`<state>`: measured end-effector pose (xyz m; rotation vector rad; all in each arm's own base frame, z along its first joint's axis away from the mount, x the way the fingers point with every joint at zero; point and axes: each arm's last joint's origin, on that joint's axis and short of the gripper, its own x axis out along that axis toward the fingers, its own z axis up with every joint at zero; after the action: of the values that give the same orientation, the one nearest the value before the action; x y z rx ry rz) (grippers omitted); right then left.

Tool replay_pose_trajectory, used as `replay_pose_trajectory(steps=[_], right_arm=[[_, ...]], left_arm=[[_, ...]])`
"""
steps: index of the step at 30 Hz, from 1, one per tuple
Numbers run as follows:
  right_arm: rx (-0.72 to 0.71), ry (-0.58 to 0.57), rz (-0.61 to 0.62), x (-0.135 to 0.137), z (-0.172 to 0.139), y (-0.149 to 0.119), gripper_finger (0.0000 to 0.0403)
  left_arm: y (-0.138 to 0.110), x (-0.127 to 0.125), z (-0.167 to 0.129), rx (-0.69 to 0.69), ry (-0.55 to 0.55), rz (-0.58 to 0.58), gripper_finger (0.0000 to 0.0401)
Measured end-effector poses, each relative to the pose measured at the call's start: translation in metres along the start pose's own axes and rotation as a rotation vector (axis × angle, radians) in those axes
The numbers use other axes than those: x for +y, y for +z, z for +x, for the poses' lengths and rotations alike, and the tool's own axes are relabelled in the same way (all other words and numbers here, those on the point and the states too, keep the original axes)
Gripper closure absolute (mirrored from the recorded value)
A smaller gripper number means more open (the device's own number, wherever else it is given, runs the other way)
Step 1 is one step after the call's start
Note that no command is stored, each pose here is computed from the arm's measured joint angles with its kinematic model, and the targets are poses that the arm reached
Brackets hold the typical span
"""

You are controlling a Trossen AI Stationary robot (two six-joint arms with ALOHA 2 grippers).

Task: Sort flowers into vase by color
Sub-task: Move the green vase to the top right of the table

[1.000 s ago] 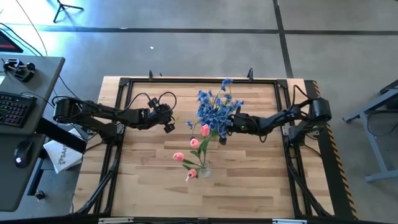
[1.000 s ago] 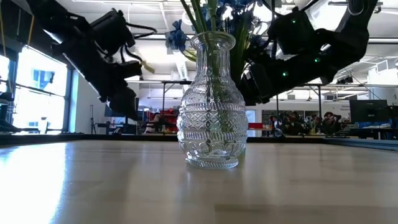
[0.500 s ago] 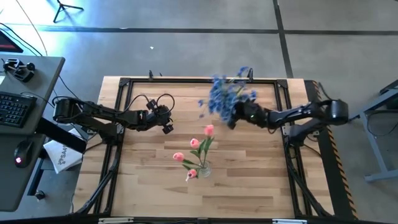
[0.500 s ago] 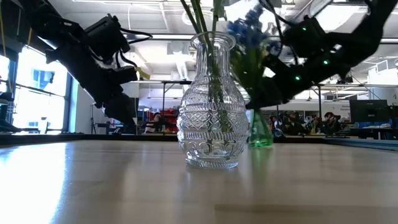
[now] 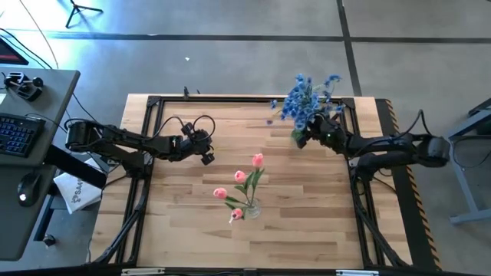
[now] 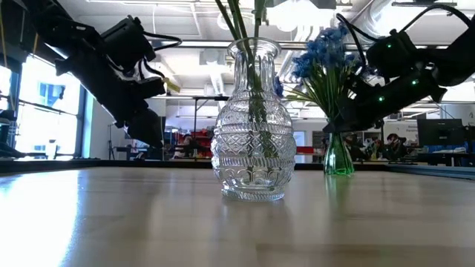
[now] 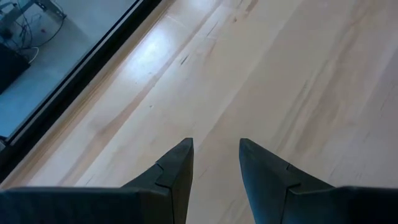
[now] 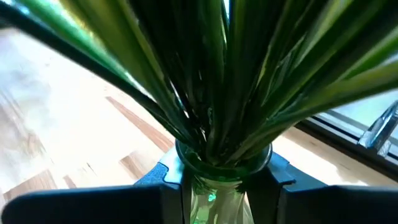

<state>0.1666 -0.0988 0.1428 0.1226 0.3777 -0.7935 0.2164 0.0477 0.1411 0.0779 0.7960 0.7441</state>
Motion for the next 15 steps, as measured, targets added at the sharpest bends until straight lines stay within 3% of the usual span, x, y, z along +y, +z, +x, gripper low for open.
replay_pose_trajectory(steps=[2, 6, 9, 15], right_arm=[[0.008, -0.003, 0.008, -0.002, 0.000, -0.002, 0.0300], [0.064, -0.006, -0.016, -0.003, -0.001, -0.011, 0.0229], [0.017, -0.001, -0.011, -0.002, -0.001, -0.004, 0.0190], [-0.030, 0.006, 0.030, -0.004, -0.009, 0.004, 0.0166]], left_arm=[[0.000, 0.000, 0.000, 0.002, -0.005, 0.002, 0.0281], [-0.003, -0.001, -0.001, 0.022, -0.015, 0.074, 0.0281], [-0.004, -0.002, -0.003, 0.034, -0.022, 0.121, 0.0281], [-0.006, -0.002, -0.016, 0.041, -0.038, 0.130, 0.0281]])
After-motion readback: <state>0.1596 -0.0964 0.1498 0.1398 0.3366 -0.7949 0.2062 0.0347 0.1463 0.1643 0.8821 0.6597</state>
